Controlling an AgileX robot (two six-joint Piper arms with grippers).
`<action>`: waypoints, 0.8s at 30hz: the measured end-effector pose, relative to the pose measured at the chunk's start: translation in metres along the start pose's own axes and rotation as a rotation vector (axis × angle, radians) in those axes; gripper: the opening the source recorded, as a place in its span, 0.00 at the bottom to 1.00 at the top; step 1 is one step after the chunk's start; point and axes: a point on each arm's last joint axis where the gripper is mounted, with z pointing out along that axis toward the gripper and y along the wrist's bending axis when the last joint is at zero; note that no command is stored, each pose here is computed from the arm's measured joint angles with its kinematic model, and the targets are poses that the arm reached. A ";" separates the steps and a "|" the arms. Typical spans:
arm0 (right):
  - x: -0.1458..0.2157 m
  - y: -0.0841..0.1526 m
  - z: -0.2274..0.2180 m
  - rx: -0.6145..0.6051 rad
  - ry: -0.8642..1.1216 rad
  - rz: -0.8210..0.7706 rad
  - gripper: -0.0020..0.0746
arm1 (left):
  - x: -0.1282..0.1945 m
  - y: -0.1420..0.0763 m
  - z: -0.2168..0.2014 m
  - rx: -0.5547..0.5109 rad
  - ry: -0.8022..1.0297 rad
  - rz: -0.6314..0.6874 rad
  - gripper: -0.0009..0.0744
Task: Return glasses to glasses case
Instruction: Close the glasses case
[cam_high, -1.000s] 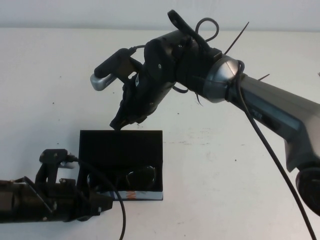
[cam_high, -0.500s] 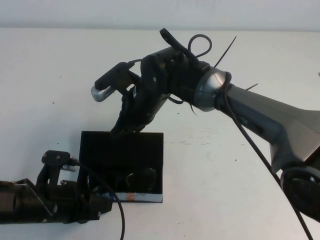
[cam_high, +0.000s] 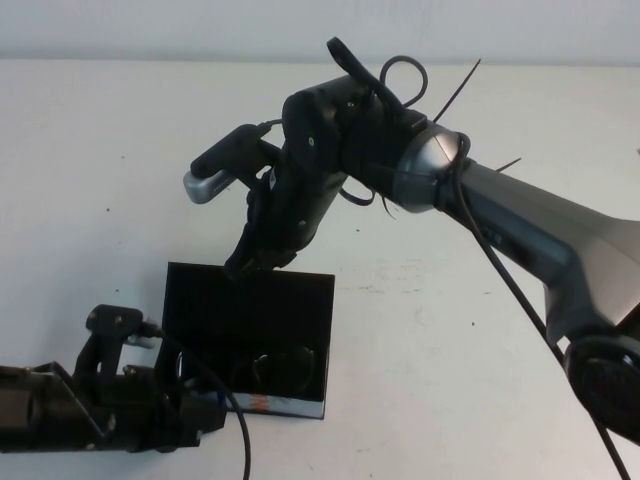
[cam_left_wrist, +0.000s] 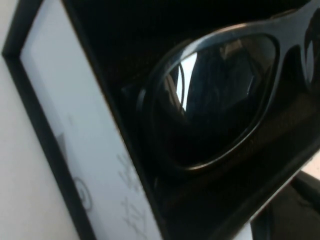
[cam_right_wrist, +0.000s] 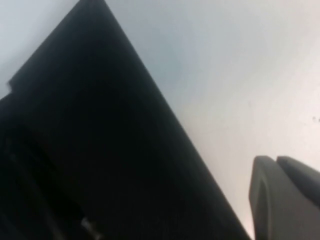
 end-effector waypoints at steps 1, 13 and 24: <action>-0.001 0.001 -0.003 -0.007 0.005 -0.001 0.01 | 0.000 0.000 0.000 0.000 0.000 0.000 0.01; -0.002 0.016 -0.017 -0.152 0.051 0.005 0.01 | -0.002 0.000 0.000 0.004 -0.006 0.004 0.01; -0.007 0.037 -0.022 -0.173 0.047 0.024 0.01 | -0.007 0.000 0.000 0.008 -0.018 0.016 0.01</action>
